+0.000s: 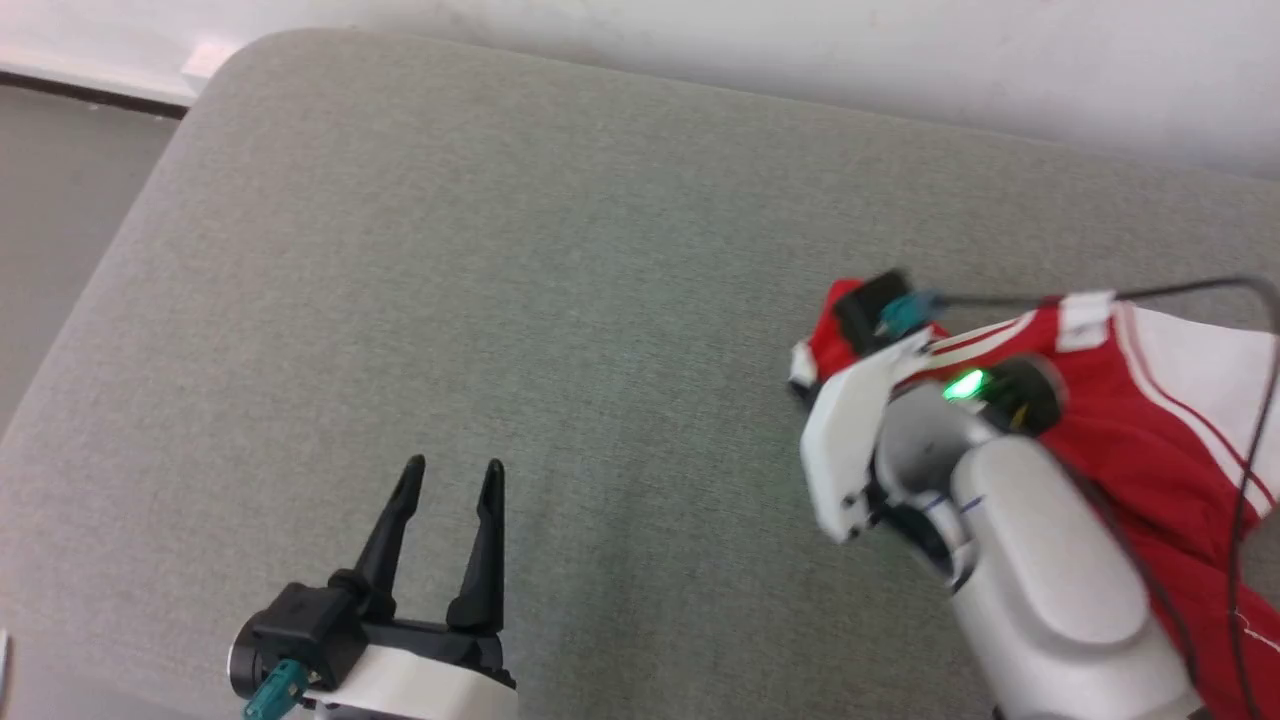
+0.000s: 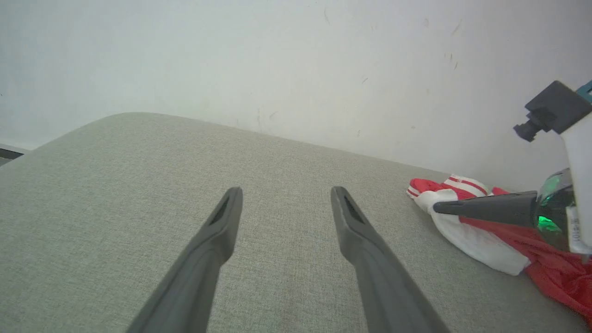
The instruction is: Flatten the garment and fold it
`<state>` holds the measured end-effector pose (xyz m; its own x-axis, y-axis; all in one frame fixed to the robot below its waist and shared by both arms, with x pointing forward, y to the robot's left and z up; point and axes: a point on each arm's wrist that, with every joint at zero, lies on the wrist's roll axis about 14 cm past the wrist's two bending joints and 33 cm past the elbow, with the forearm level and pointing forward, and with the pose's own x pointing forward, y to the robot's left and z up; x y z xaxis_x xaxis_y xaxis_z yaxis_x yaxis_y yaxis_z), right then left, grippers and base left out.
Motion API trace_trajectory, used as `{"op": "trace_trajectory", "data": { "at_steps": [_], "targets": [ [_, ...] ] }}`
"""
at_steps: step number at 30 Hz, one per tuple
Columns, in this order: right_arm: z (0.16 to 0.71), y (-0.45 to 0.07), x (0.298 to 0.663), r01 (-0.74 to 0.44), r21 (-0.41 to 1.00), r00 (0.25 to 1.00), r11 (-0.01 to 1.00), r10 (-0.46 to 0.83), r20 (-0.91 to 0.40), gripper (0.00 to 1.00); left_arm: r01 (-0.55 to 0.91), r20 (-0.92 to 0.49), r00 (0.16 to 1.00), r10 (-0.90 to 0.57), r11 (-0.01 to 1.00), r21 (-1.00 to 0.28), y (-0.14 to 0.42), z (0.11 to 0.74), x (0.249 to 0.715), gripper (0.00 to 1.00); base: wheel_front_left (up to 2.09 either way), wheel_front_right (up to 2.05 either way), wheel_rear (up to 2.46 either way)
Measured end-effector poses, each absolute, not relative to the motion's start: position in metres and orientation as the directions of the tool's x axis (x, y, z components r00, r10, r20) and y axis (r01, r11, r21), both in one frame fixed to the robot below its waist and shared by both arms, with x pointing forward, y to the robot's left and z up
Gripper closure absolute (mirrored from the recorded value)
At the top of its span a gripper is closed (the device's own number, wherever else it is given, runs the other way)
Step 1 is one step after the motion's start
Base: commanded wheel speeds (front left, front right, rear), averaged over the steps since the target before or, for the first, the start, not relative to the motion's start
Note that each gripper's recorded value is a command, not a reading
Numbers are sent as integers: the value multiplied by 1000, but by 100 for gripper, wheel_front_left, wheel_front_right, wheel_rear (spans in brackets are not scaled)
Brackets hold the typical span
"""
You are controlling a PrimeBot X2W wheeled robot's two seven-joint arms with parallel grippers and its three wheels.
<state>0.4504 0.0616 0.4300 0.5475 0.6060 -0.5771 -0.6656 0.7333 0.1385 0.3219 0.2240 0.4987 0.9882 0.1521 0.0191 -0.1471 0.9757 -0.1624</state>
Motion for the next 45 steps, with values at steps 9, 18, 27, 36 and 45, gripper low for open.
{"op": "trace_trajectory", "data": {
  "at_steps": [9,18,27,36,45],
  "targets": [
    [401,113,393,-760,273,350,589,726,-592,0,-171,-5,985,173,971,-170,228,493,311,0,0,0,0],
    [456,73,446,-656,248,591,713,689,-420,0,-133,14,990,137,977,-165,221,498,318,0,0,0,0],
    [505,-98,465,-263,176,937,949,295,-186,0,-61,55,996,71,984,-166,203,509,330,0,0,0,0],
    [514,-205,395,-6,144,998,990,15,-66,0,-9,71,997,20,987,-159,192,513,334,0,0,0,0],
    [513,-237,356,88,172,995,981,-93,23,0,6,51,999,2,989,-149,187,508,335,0,0,0,0]
  ]
}}
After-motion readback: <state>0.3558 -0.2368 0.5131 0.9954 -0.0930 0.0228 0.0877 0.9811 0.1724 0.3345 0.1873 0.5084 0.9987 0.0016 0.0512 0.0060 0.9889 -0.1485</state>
